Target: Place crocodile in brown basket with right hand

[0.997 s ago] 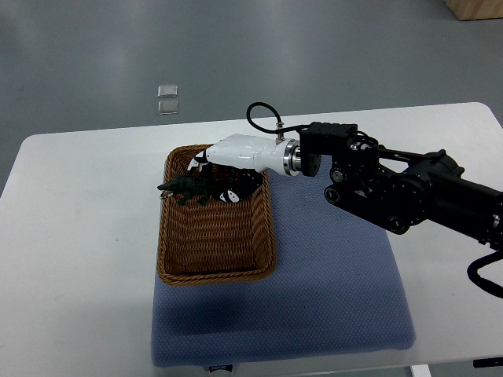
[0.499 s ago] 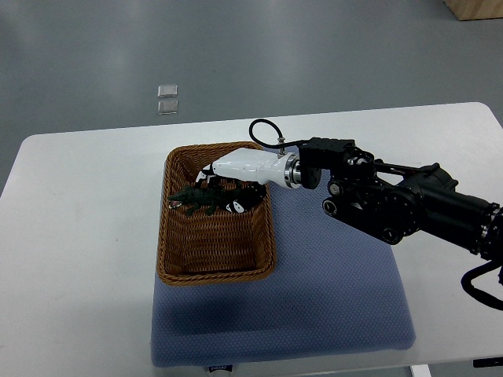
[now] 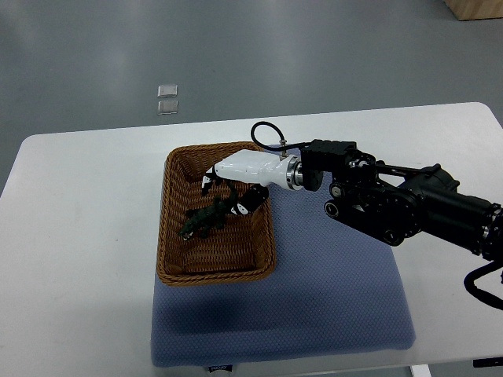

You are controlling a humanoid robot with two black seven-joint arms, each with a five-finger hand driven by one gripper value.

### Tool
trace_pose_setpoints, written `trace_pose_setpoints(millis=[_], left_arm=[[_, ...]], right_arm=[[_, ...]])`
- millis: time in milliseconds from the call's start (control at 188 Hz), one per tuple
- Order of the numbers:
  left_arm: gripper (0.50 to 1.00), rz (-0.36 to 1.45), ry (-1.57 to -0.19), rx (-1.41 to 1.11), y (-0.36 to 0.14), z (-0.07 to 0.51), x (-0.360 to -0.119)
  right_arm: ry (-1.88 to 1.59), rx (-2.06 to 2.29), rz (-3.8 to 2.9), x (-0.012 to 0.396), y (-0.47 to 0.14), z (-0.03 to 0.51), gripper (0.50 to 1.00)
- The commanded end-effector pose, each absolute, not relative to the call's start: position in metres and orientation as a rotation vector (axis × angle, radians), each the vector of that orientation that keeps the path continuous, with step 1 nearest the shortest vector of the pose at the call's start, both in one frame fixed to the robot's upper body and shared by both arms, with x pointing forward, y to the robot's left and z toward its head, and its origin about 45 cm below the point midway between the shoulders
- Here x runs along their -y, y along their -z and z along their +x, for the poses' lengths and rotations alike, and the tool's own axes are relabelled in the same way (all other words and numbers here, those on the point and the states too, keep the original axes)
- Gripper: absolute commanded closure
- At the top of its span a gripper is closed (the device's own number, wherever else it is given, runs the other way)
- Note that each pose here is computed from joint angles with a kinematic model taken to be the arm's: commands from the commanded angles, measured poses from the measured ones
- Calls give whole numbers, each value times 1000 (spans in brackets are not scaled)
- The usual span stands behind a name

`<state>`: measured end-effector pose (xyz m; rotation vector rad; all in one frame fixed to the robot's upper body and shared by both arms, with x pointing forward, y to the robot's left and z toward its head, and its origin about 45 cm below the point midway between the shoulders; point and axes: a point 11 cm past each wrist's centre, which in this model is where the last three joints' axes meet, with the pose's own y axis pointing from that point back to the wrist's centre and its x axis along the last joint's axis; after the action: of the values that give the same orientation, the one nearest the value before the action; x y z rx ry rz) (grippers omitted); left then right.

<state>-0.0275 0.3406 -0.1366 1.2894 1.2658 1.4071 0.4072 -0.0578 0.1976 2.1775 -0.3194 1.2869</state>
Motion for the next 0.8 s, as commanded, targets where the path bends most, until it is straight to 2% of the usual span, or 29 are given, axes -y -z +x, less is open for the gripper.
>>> trace_pose_setpoints(millis=[0,133,302,398,456,796], left_arm=[[500,1289,-1407,-1266,137,-28,-340],[500,1289,-1407,-1266,137,-28,-340],[500,1290,-1408,-1265,137,-28,-341],[500,1289,-1407,-1266,137,-28,-340],[500,1289,-1407,-1266,137,-28,-340],[500,1290,-1408,-1265,137,-28,-341]], right_arm=[[-1286,323,2177,59,-198,408,742],[-1285,330,2181,59,-200,409,726],[-1290,358,2195,59,-209,412,644],[-1280,406,2218,61,-218,417,636],[-1250,487,2264,64,-230,423,601],[-794,1131,2569,125,-277,462,599]])
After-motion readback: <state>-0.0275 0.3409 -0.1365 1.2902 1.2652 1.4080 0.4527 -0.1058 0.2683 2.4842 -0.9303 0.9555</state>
